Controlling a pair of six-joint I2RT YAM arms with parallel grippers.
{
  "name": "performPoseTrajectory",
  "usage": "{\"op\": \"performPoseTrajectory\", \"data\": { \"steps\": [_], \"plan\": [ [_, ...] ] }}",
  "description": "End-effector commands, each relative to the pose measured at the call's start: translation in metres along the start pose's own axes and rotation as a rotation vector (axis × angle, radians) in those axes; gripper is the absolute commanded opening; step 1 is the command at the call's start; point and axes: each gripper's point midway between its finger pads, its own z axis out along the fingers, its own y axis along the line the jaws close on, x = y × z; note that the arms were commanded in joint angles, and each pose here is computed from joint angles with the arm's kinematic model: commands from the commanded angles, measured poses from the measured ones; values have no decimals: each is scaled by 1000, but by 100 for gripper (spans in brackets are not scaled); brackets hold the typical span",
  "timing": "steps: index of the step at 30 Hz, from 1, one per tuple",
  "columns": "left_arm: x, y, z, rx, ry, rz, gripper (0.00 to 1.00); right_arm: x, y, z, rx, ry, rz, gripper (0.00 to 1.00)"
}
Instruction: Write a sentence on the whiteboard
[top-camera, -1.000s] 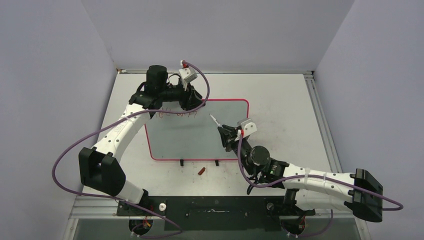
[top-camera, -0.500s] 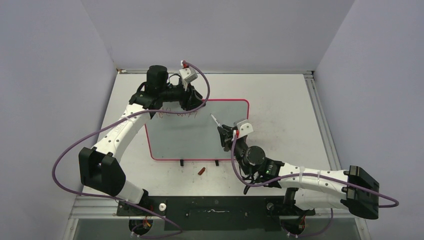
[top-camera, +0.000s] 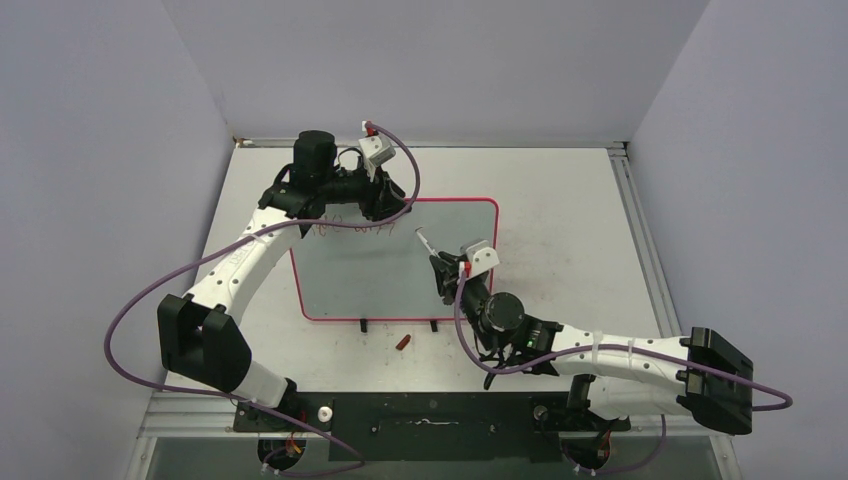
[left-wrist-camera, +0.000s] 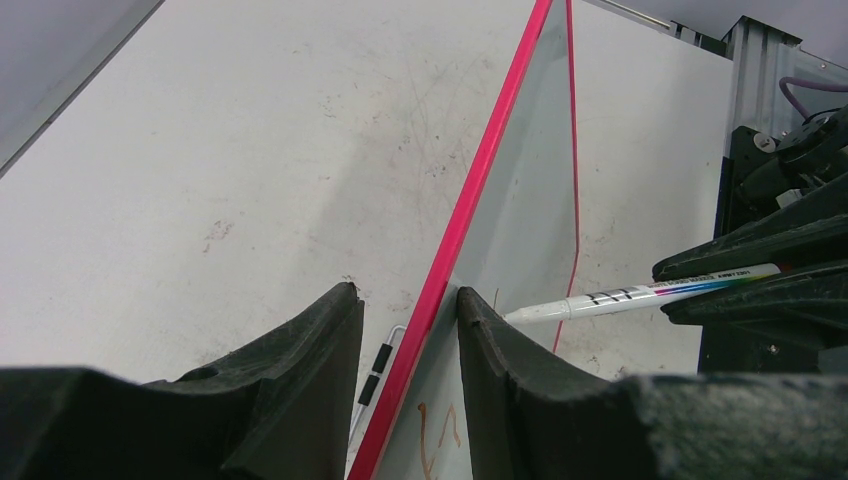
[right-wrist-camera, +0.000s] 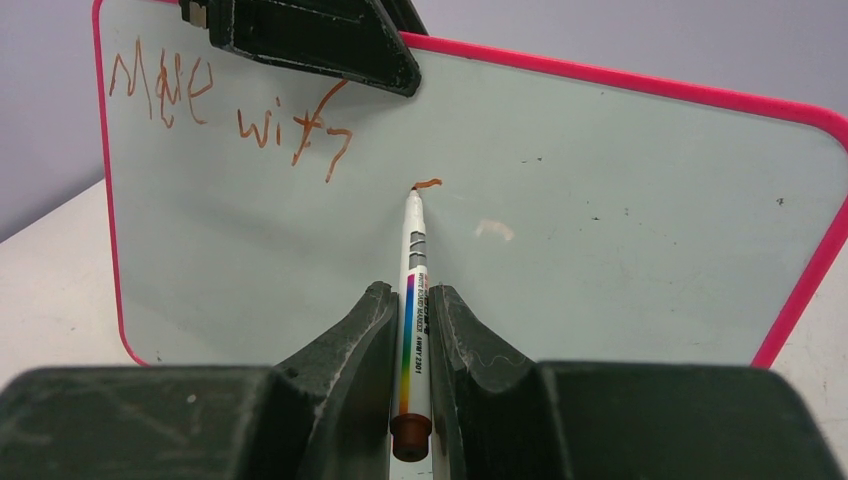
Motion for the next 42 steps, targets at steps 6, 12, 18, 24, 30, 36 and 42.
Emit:
{"op": "performPoseTrajectory", "data": {
  "steps": [6, 12, 18, 24, 30, 36, 42],
  "plan": [
    [24, -24, 4, 75, 70, -107, 0, 0, 1, -4, 19, 13, 15, 5],
    [24, -23, 4, 73, 72, -107, 0, -1, -6, -6, 57, 12, 13, 5],
    [25, -22, 3, 66, 76, -106, 0, -6, -9, -9, 67, -2, 15, 5],
    [25, -22, 3, 64, 78, -106, 0, -19, -5, -14, 37, -41, 19, 5],
    [25, -22, 4, 66, 79, -106, 0, -18, -6, -9, 68, -33, -7, 5],
    [26, -22, 4, 68, 80, -107, 0, -17, -9, -7, 95, -27, -16, 5],
    [26, -22, 4, 68, 80, -106, 0, -15, -6, -4, 85, -23, -20, 5]
  ]
}}
